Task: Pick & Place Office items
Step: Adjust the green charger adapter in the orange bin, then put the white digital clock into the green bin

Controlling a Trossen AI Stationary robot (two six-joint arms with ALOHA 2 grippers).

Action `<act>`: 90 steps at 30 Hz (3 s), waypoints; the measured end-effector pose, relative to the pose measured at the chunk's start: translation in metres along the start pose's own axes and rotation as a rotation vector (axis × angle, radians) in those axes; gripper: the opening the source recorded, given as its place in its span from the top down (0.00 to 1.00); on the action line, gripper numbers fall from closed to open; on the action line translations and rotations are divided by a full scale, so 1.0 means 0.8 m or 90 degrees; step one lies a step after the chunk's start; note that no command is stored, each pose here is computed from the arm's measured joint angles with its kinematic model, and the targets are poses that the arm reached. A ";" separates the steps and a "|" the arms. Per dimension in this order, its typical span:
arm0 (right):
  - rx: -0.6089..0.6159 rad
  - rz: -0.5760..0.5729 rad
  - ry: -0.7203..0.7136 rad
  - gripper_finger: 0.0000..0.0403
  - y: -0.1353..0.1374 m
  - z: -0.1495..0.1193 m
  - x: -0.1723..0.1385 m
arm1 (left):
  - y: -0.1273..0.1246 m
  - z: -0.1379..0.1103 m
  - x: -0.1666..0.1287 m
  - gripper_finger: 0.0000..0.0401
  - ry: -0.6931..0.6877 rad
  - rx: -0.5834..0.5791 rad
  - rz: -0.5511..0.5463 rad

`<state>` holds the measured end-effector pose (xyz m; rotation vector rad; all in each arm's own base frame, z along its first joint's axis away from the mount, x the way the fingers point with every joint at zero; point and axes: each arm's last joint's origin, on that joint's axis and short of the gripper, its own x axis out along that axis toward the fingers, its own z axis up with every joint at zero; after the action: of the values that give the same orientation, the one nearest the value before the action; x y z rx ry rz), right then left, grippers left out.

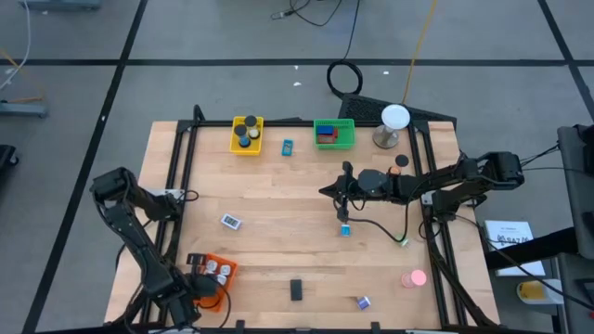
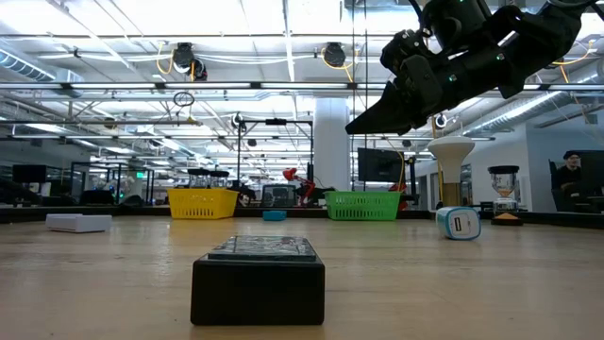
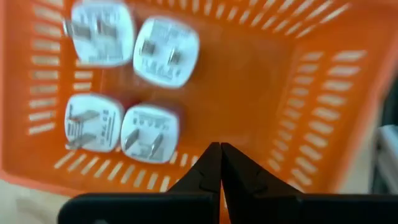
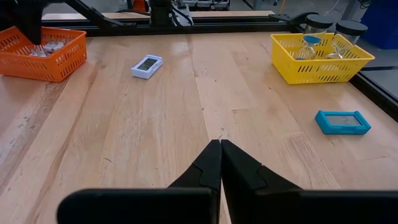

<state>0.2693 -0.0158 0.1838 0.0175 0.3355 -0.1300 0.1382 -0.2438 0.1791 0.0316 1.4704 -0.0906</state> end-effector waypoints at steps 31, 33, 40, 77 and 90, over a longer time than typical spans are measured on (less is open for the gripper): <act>0.000 0.000 0.000 1.00 0.000 0.000 0.000 | 0.013 0.039 0.014 0.98 -0.086 0.042 0.032; 0.000 0.000 0.000 1.00 0.000 0.000 0.000 | 0.012 0.038 0.014 0.98 -0.076 0.042 0.023; 0.000 0.000 0.001 1.00 0.000 0.000 0.000 | 0.006 0.028 0.001 0.98 -0.052 0.044 -0.031; -0.011 0.012 0.000 1.00 0.007 0.000 0.000 | 0.255 0.028 -0.028 0.47 -0.206 -0.073 0.059; -0.014 0.012 0.001 1.00 0.007 0.000 0.000 | 0.250 0.055 0.035 0.24 -0.069 0.051 0.087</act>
<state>0.2695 -0.0105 0.1836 -0.0012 0.3389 -0.1077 0.2009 -0.0492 0.1492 0.1896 1.3528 -0.0388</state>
